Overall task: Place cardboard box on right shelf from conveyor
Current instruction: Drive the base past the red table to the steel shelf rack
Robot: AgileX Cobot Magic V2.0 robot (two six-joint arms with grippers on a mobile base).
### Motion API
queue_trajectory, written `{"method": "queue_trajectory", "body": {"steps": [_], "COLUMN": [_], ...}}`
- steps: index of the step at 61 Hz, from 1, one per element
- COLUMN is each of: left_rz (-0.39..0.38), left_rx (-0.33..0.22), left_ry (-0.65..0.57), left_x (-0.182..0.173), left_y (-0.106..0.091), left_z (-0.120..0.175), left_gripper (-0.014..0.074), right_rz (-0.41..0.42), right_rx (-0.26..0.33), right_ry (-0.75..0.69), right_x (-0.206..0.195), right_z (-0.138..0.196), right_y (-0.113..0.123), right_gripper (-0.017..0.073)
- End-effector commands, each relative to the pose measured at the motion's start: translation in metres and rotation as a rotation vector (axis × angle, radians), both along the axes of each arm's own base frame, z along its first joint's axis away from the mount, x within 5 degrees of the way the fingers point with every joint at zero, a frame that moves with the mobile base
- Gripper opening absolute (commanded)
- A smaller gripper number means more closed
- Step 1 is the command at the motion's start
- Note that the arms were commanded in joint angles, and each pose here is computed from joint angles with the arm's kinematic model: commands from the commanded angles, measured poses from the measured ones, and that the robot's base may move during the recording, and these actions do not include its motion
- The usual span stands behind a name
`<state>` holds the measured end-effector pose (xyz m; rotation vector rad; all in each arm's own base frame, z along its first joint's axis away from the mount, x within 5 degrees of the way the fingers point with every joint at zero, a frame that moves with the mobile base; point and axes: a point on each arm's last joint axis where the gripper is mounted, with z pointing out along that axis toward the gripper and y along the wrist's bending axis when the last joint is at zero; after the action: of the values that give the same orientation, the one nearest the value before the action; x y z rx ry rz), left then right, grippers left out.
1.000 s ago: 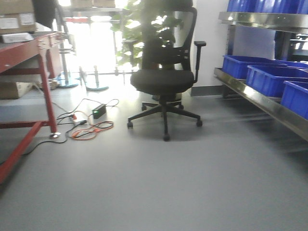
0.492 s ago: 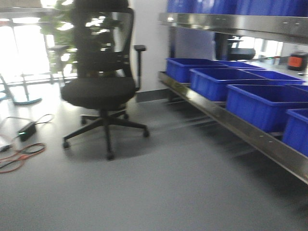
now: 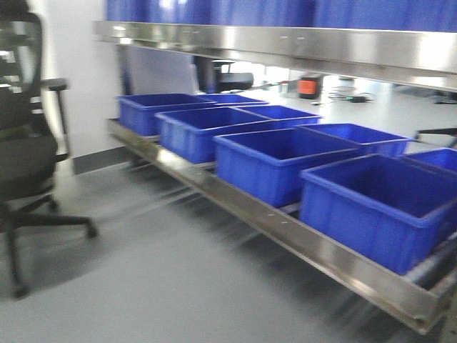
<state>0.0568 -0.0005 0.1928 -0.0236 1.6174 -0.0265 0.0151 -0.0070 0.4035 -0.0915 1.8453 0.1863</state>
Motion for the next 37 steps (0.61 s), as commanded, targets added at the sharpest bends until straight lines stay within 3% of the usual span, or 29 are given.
{"method": "queue_trajectory", "body": {"steps": [1,37], "left_rz": [0.007,0.007], "left_rx": [-0.005,-0.005], "left_ry": [-0.092,-0.09], "left_x": [-0.0008,-0.0007], "left_y": [0.0006,0.0006], "left_z": [0.0054,0.0053], "left_gripper": [-0.0115,-0.0116], "right_rz": [-0.002,-0.002], "right_rx": [0.001,0.001], "right_ry": [-0.107,-0.107], "right_x": [0.0031,0.0031], "right_z": [0.0153,0.0153], "right_y": [0.0006,0.0006], "right_gripper": [0.0256,0.0256]}}
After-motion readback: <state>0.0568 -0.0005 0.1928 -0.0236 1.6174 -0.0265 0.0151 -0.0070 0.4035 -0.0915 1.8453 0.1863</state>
